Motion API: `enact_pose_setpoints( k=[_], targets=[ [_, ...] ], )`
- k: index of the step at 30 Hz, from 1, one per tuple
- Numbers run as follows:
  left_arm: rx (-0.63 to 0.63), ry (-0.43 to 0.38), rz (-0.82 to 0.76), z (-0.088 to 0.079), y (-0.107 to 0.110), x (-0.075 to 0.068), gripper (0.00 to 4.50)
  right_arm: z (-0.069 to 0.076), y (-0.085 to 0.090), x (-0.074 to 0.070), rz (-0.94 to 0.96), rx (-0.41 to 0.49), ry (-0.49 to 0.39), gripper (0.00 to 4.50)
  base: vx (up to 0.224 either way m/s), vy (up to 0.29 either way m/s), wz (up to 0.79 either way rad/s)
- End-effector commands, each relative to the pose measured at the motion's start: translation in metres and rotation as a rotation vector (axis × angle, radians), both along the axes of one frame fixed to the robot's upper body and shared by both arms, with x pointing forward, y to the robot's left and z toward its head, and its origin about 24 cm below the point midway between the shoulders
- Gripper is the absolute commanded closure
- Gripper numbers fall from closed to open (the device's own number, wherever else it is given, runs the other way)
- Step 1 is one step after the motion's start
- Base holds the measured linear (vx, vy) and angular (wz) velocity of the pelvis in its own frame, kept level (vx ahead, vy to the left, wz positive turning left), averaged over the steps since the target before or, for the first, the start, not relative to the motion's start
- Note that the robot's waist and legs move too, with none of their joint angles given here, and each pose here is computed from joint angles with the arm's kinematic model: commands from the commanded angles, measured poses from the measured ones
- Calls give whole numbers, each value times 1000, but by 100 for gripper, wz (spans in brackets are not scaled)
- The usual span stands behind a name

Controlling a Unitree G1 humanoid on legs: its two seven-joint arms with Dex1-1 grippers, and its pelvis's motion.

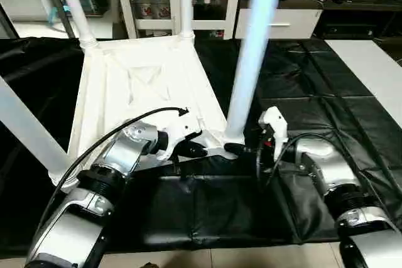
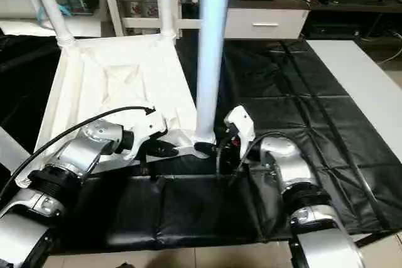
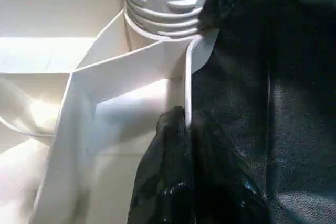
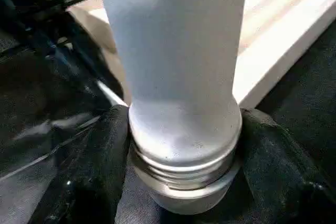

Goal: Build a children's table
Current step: Rotate leg to tighten

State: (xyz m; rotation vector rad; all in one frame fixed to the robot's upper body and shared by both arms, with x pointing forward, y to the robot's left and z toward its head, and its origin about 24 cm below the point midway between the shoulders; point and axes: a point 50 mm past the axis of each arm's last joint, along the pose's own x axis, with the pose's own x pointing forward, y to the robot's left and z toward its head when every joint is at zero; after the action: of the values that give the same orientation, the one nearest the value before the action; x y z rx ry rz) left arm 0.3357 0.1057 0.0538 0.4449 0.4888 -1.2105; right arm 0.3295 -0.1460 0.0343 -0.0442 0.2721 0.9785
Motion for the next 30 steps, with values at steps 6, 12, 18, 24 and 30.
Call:
enact_pose_setpoints(
  k=[6,12,18,24,30],
  targets=[
    [4,8,158,-17,-18,5,450,2,24,9,-265,86,-78,178,0,0,0],
    [14,-70,266,-14,-31,15,450,2,56,14,-446,82,-96,178,0,0,0],
    [29,-128,362,-15,-32,22,450,-2,67,17,-721,-53,-139,178,0,0,0],
    [16,-122,353,-15,-27,23,450,8,71,18,-723,-5,-214,180,0,0,0],
    [30,-117,312,-15,-20,21,450,11,59,18,-719,-5,-237,145,0,0,0]
  ],
)
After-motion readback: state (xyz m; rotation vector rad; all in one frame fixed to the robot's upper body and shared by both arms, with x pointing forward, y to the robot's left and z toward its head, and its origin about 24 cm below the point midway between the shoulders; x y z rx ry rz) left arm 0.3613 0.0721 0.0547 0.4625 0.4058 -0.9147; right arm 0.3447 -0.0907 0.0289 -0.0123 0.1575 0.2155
